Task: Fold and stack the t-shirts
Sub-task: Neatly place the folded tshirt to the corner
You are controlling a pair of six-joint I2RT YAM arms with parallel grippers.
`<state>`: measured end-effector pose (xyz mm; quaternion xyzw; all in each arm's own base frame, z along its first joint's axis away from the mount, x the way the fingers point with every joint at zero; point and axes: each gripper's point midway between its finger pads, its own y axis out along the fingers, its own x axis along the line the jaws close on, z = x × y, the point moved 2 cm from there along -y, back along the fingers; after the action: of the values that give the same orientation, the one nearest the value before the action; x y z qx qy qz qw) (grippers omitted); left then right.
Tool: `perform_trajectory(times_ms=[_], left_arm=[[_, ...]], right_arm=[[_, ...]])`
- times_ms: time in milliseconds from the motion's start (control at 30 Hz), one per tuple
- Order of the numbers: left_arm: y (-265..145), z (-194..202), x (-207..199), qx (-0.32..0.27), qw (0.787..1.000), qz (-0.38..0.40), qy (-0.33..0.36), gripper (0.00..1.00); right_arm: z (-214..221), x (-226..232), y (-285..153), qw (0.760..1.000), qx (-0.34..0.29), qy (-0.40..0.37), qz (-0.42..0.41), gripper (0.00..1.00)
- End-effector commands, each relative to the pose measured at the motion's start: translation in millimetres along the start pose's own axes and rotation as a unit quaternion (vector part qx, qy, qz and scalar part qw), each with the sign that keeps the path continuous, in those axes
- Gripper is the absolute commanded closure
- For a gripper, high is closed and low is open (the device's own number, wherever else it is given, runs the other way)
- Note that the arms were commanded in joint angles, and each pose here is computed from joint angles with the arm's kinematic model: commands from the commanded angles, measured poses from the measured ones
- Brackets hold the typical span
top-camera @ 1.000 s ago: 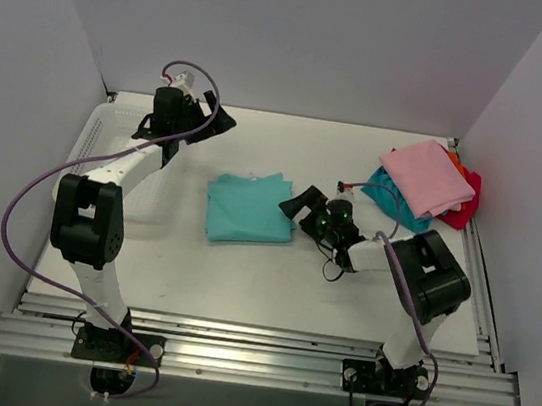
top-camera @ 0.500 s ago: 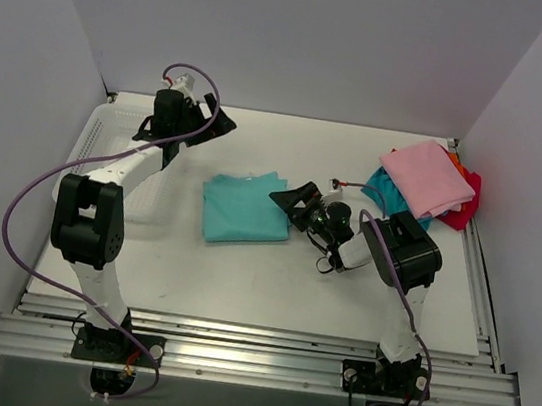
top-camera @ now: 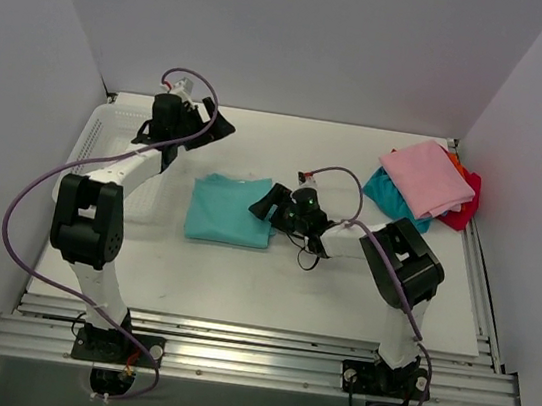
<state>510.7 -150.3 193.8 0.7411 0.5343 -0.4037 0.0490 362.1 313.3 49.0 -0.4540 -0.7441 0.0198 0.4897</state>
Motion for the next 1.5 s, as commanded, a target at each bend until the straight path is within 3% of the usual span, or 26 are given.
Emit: perform_trajectory(times_ms=[0,67,100,367,467,733,867,1100,1400,1467], left_arm=[[-2.8,-13.8,-6.2,-0.023,0.999,0.029,0.002,0.00],[-2.7,-13.4,-1.1,-0.024,0.999,0.029,-0.002,0.00],[-4.0,-14.6,3.1,-0.025,0.999,0.031,-0.008,0.00],[-13.8,-22.8,11.8,-0.039,0.998,0.037,-0.020,0.00],[-17.7,-22.7,11.7,-0.040,0.998,0.043,-0.023,0.00],[-24.2,-25.8,10.4,-0.041,0.997,0.056,-0.028,0.00],[-27.7,-28.5,14.6,-0.044,0.997,0.060,-0.035,0.00],[-24.1,-28.6,21.0,-0.042,0.996,0.064,-0.045,0.00],[-18.5,-25.8,23.8,-0.037,0.995,0.072,-0.053,0.00],[-18.7,-25.6,22.9,-0.036,0.995,0.074,-0.055,0.05]], right_arm=[[-2.2,-24.0,-5.5,0.997,0.008,-0.020,0.070,0.42],[5.5,-30.9,-0.2,0.997,0.019,-0.020,0.076,0.56],[13.6,-39.6,7.2,0.996,0.032,-0.018,0.086,1.00],[15.5,-49.4,31.4,0.995,0.048,-0.023,0.087,1.00],[-13.9,-37.7,37.0,0.994,0.030,-0.044,0.095,1.00],[-173.0,-15.9,31.2,0.983,-0.078,-0.079,0.148,1.00],[-226.9,-29.0,15.8,0.974,-0.101,-0.083,0.183,1.00],[-293.6,-48.3,-20.8,0.959,-0.141,-0.086,0.230,1.00],[-345.1,-60.2,-73.6,0.944,-0.183,-0.085,0.261,1.00],[-353.1,-62.7,-81.8,0.942,-0.186,-0.088,0.264,1.00]])
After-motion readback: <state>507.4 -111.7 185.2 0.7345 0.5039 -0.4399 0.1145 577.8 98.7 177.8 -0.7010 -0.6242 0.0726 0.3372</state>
